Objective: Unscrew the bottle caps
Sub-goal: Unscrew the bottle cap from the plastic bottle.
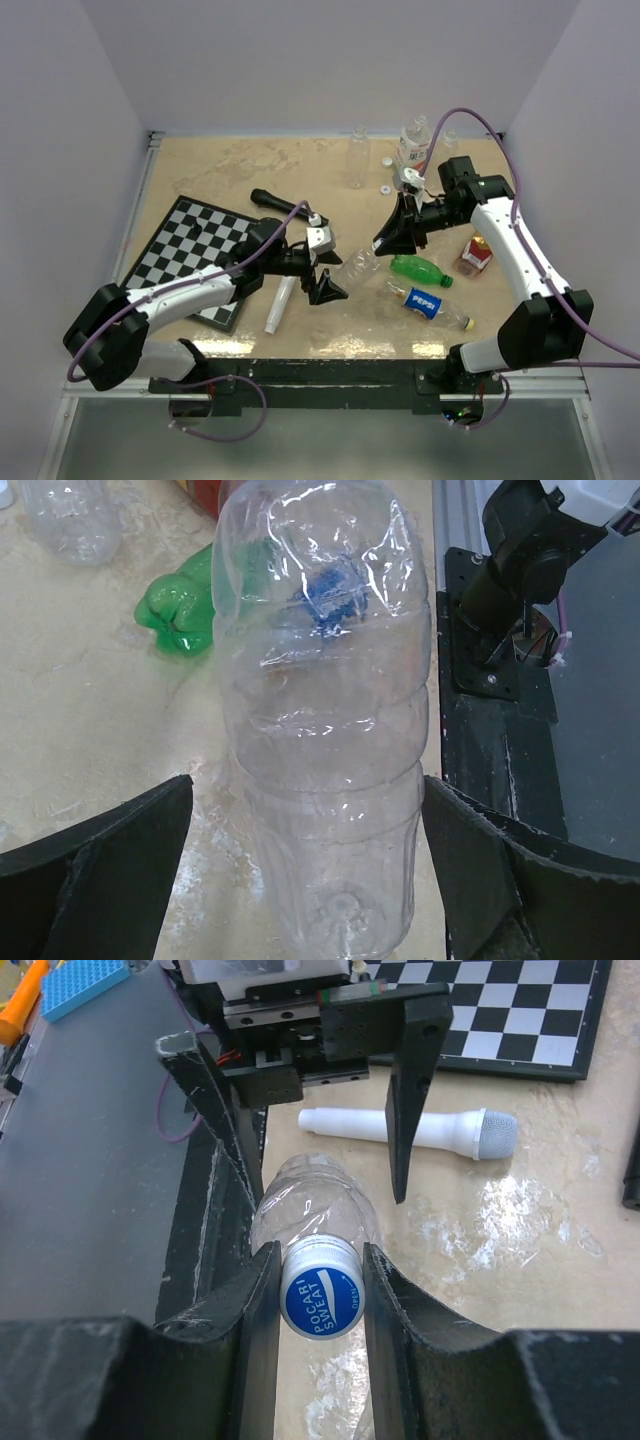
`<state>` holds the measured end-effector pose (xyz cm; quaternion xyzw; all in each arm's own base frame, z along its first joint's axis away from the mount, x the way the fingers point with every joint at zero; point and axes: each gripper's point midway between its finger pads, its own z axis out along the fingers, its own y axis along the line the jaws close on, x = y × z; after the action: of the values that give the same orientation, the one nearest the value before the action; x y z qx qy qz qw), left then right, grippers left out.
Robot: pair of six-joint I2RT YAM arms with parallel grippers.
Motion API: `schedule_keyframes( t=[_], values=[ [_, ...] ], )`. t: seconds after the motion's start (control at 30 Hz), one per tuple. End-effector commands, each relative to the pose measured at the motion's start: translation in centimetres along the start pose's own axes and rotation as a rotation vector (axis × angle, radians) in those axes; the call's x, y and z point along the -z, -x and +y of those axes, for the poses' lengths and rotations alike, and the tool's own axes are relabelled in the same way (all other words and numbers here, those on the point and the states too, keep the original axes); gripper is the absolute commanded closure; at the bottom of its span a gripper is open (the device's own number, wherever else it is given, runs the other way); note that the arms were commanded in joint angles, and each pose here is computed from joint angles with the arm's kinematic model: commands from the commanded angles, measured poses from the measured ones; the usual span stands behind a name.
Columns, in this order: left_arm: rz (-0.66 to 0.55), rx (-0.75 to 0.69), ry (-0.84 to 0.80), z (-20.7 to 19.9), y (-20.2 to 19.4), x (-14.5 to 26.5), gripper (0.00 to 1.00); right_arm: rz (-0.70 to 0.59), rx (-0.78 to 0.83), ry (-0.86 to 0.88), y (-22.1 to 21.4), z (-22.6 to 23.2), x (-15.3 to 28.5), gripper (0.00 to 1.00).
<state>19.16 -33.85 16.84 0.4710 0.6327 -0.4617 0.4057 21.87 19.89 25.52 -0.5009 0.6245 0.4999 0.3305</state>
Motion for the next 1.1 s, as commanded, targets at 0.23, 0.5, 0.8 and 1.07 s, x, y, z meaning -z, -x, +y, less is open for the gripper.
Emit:
schedule_keyframes(
  t=[0.23,0.5,0.8,1.07],
  values=[
    [-0.022,-0.024,-0.105,-1.5,1.6,-1.5,0.00,-0.072,0.107,0.076,2.4,2.1,-0.5,1.00],
    [-0.029,-0.029,-0.122,-2.0,1.8,-1.6,0.26,-0.101,0.138,0.091,2.9,2.7,-0.5,1.00],
    [-0.004,-0.126,-0.020,-1.1,2.7,0.1,0.81,-0.042,0.140,0.059,1.6,2.1,-0.4,1.00],
    [0.101,-0.209,0.123,0.6,1.0,2.4,0.92,0.029,0.115,0.000,0.2,0.4,-0.3,1.00]
  ],
)
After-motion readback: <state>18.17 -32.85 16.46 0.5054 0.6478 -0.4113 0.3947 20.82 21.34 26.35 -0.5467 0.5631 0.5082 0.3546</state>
